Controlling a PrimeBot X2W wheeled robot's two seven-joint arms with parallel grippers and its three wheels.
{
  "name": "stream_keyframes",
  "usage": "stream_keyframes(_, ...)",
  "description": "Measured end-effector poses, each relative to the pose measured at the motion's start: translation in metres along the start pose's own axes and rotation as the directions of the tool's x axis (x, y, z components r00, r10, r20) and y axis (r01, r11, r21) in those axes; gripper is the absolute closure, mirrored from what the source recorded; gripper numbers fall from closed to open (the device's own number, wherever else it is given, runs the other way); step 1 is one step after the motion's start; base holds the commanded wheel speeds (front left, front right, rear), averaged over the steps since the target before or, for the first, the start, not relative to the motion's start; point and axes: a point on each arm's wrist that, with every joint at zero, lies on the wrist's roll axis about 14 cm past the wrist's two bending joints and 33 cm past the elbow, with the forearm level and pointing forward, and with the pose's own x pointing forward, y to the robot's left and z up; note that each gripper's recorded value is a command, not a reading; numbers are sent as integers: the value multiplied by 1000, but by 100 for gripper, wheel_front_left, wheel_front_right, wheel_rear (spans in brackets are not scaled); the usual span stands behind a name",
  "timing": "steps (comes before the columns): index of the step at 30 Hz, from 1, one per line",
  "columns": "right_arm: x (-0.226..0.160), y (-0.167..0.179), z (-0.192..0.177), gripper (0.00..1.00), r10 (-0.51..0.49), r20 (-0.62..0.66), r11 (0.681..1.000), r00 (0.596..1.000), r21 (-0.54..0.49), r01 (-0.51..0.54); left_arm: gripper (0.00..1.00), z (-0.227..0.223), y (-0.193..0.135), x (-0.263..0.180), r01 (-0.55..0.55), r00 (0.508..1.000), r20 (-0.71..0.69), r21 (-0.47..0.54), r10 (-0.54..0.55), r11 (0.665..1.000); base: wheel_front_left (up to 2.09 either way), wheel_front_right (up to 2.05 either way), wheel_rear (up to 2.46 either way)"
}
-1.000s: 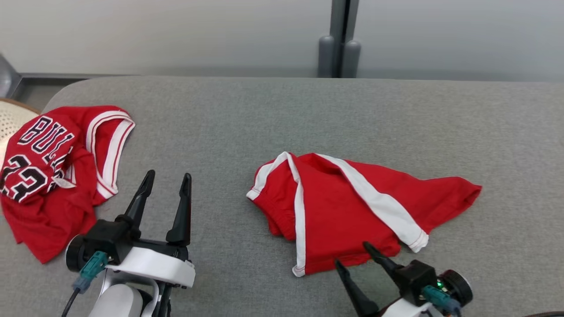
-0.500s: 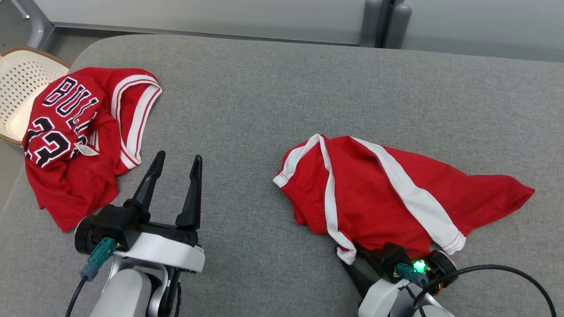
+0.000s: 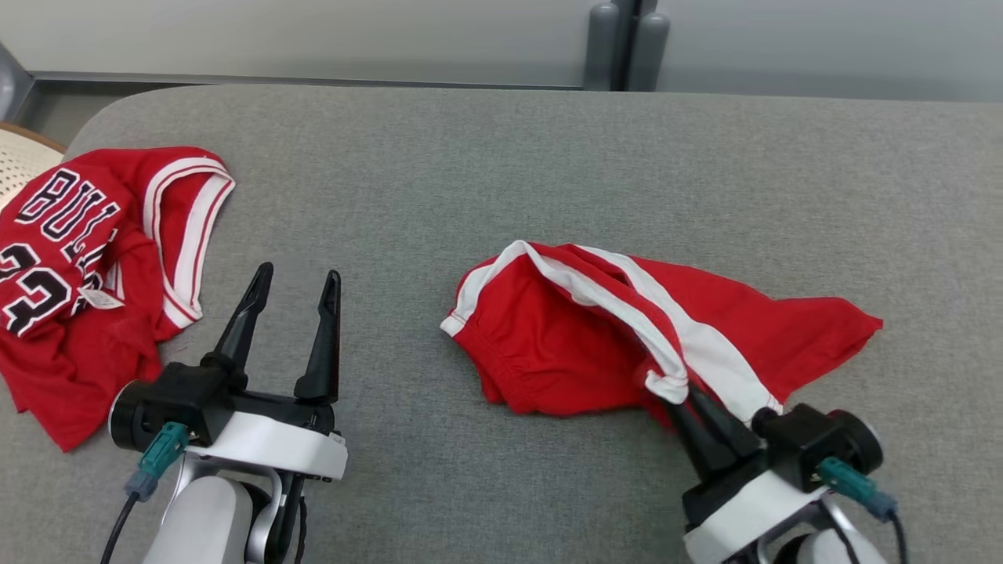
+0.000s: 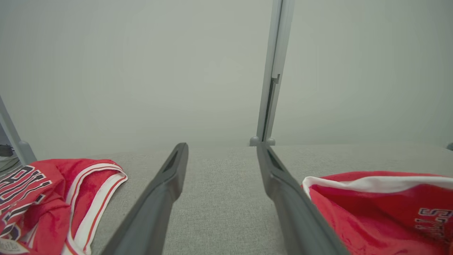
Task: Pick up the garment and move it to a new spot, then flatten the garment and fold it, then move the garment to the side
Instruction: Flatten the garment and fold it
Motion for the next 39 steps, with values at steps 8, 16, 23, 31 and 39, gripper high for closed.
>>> stream_keyframes(8,-32,-91,20,100,-309,56,950,949,70,305,0,-10,-12,12,47,999,-18,-2,-47,999,0,0,0)
stream_keyframes(16,-49,-128,-36,68,-438,-96,867,894,218,448,0,-25,-18,24,71,996,-50,-7,-71,997,0,0,0)
stream_keyframes(23,-58,-142,-43,0,-492,-77,839,867,225,496,0,-29,-22,30,80,995,-53,-11,-81,997,0,0,0)
stream_keyframes(31,-86,-158,8,0,-559,114,826,821,154,542,0,-19,-16,24,42,999,-29,1,-42,999,0,0,0)
stream_keyframes(39,-101,-133,66,0,-504,245,856,828,17,516,0,-10,-14,7,22,1000,-16,15,-22,1000,0,0,0)
